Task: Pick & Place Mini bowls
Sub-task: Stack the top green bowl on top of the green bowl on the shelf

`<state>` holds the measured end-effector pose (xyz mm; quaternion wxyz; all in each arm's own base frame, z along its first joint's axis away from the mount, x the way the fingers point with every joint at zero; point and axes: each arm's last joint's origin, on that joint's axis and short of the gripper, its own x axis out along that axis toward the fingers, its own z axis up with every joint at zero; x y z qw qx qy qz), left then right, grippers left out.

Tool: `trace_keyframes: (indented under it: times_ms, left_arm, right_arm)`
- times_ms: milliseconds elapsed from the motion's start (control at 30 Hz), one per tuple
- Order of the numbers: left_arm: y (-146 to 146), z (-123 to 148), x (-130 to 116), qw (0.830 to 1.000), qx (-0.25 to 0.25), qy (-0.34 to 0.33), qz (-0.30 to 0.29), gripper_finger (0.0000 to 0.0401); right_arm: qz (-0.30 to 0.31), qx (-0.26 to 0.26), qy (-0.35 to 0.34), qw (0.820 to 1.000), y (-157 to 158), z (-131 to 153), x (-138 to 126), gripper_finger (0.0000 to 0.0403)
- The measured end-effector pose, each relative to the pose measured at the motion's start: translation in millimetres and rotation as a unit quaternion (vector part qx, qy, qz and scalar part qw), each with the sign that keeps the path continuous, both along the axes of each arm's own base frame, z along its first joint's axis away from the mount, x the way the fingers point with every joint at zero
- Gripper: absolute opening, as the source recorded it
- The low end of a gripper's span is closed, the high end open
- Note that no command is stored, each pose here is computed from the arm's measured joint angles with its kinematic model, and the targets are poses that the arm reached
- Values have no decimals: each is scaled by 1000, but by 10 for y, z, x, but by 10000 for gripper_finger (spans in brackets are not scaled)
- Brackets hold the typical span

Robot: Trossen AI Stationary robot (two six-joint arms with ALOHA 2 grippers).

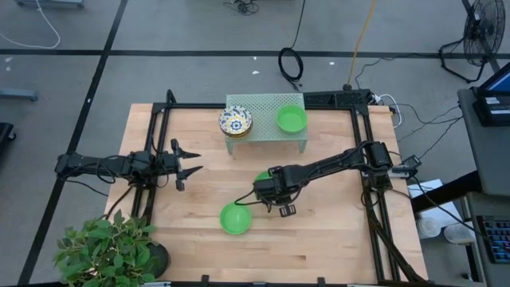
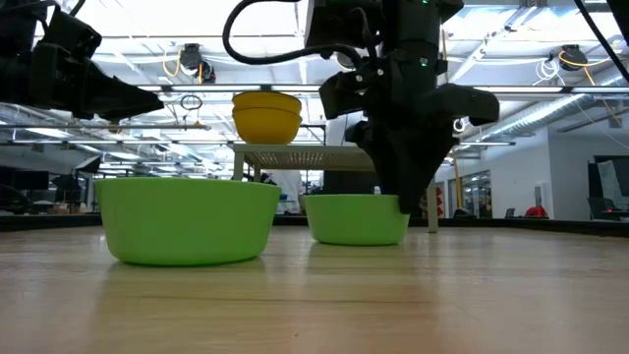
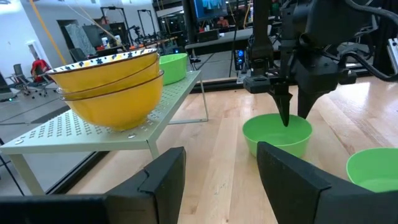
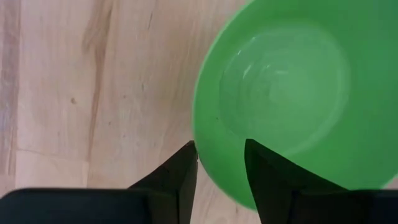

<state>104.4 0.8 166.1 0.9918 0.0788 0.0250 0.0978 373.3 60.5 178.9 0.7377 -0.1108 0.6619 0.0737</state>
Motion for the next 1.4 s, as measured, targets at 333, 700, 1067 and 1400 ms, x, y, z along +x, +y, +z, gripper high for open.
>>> trace_keyframes:
  times_ms: [333,700,1067,1400]
  left_arm:
    - [0,-1,0,1000,0,0,0,203]
    - [0,0,0,1000,0,0,0,202]
    - [0,0,0,1000,0,0,0,202]
    - [0,0,0,1000,0,0,0,202]
  right_arm:
    - [13,7,-39,999,14,11,77,120]
    - [14,11,-57,998,21,19,110,114]
    - [22,8,-57,998,12,-114,65,112]
    - [22,9,-57,998,12,-111,65,112]
